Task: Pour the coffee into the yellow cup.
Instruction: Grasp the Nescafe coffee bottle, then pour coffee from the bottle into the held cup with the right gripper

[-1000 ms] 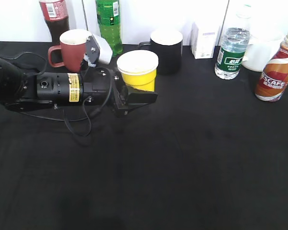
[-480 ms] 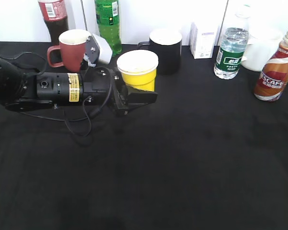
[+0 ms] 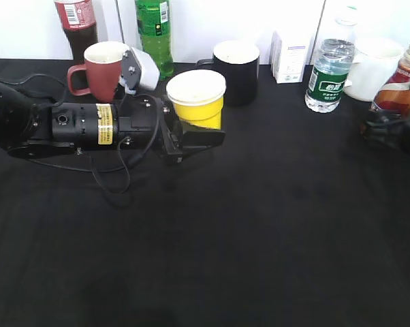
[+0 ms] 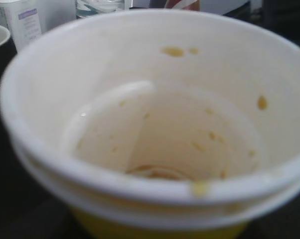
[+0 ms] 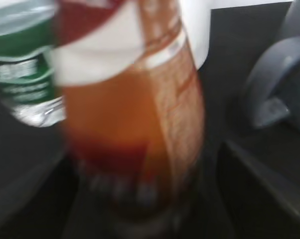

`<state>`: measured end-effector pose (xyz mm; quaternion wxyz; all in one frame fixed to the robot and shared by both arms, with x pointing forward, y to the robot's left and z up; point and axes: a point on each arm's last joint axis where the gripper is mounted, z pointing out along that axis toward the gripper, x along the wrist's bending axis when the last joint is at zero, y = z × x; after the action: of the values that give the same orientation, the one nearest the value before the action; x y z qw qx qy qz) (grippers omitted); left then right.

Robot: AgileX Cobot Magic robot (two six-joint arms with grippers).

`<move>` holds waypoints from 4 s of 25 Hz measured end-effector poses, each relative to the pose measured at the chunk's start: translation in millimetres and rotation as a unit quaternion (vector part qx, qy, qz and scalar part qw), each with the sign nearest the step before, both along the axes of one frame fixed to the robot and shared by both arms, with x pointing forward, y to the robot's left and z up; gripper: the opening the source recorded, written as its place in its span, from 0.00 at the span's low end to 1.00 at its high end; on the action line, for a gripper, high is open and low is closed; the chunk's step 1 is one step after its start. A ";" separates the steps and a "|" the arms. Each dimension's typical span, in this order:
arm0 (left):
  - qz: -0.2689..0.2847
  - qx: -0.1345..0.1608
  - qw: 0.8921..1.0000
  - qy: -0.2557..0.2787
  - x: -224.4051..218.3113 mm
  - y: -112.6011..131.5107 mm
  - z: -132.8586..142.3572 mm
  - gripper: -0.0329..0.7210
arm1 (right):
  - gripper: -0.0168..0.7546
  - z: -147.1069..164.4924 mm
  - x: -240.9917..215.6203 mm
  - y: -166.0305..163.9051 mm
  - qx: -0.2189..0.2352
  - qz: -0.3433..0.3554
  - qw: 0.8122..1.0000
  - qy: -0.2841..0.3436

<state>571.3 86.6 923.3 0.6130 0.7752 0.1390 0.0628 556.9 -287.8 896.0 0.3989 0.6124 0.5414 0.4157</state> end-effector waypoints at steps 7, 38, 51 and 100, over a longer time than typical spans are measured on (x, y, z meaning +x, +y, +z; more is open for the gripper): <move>-0.001 -0.002 1.000 0.000 -0.2 -0.1 0.3 0.64 | 0.71 -12.9 28.2 0.9 -0.005 -0.002 1.000 -0.029; -0.067 0.039 0.997 -0.026 -43.6 -86.5 8.3 0.64 | 0.71 90.9 -2.7 70.3 -0.565 0.328 0.719 -0.236; -0.064 0.051 0.996 -0.028 -42.9 -85.7 6.5 0.64 | 0.71 91.6 -2.6 70.3 -0.644 0.323 0.648 -0.247; -0.093 0.075 0.992 -0.044 -46.9 -85.2 2.3 0.64 | 0.71 92.9 -1.7 68.7 -0.705 0.308 0.588 -0.249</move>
<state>524.5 1.5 925.5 0.5622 0.8248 0.0340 0.0496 555.2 -219.1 988.9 0.6734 -0.1910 0.7008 0.1375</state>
